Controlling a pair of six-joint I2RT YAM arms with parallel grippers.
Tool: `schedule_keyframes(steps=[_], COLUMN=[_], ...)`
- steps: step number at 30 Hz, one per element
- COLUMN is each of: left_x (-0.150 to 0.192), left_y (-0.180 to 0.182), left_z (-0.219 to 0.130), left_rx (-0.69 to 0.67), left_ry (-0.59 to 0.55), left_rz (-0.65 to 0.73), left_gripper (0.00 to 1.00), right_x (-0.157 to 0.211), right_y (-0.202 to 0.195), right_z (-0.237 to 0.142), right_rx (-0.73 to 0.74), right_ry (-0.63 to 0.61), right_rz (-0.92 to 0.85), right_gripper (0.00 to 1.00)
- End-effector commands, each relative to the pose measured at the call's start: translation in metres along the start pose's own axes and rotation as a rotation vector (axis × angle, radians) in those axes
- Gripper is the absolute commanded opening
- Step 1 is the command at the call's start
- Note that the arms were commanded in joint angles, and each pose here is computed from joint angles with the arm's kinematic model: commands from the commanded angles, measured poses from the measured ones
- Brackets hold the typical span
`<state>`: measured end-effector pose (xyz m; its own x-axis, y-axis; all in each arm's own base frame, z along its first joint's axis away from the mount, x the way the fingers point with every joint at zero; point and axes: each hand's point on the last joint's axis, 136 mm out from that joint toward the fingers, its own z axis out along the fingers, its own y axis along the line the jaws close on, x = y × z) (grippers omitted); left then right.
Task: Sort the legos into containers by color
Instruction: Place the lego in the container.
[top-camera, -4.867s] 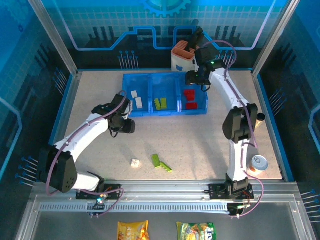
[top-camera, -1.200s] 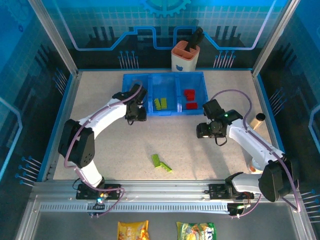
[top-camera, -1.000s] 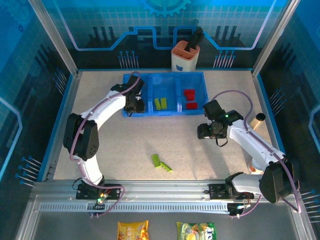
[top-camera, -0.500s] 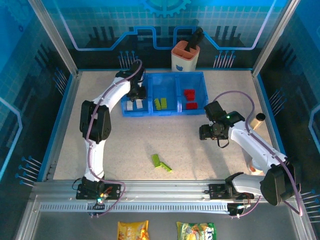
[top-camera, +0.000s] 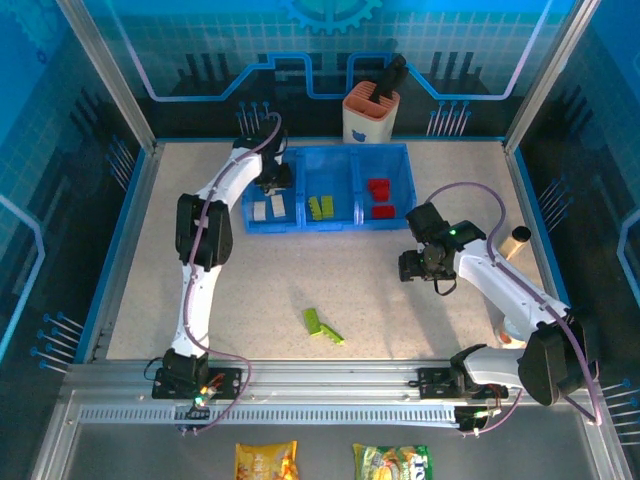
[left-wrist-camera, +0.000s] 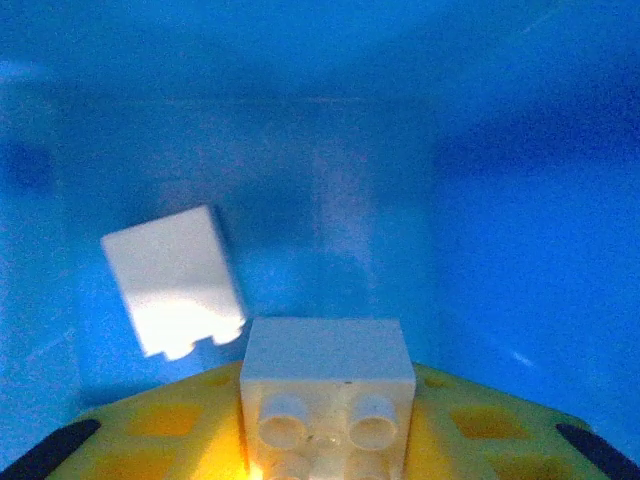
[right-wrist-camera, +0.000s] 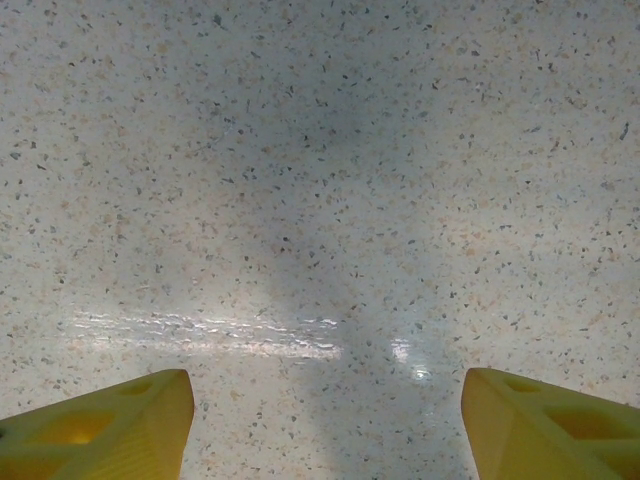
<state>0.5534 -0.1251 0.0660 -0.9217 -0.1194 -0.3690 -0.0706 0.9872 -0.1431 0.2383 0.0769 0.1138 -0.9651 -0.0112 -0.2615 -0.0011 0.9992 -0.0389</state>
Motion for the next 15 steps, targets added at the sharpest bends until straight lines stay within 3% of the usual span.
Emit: schedule_keyframes(steps=[1, 9, 15], left_x=[-0.005, -0.003, -0.005], left_y=[-0.007, -0.010, -0.012], left_z=[0.008, 0.016, 0.002], left_rx=[0.048, 0.065, 0.072], left_ry=[-0.001, 0.007, -0.002], left_rz=[0.012, -0.004, 0.005], left_gripper=[0.40, 0.43, 0.44], right_x=[0.001, 0.000, -0.004], right_y=[-0.001, 0.002, 0.005], right_z=[-0.003, -0.006, -0.015], right_rx=[0.023, 0.018, 0.003], right_ry=[0.011, 0.012, -0.011], right_rz=[-0.007, -0.005, -0.003], right_gripper=[0.73, 0.72, 0.73])
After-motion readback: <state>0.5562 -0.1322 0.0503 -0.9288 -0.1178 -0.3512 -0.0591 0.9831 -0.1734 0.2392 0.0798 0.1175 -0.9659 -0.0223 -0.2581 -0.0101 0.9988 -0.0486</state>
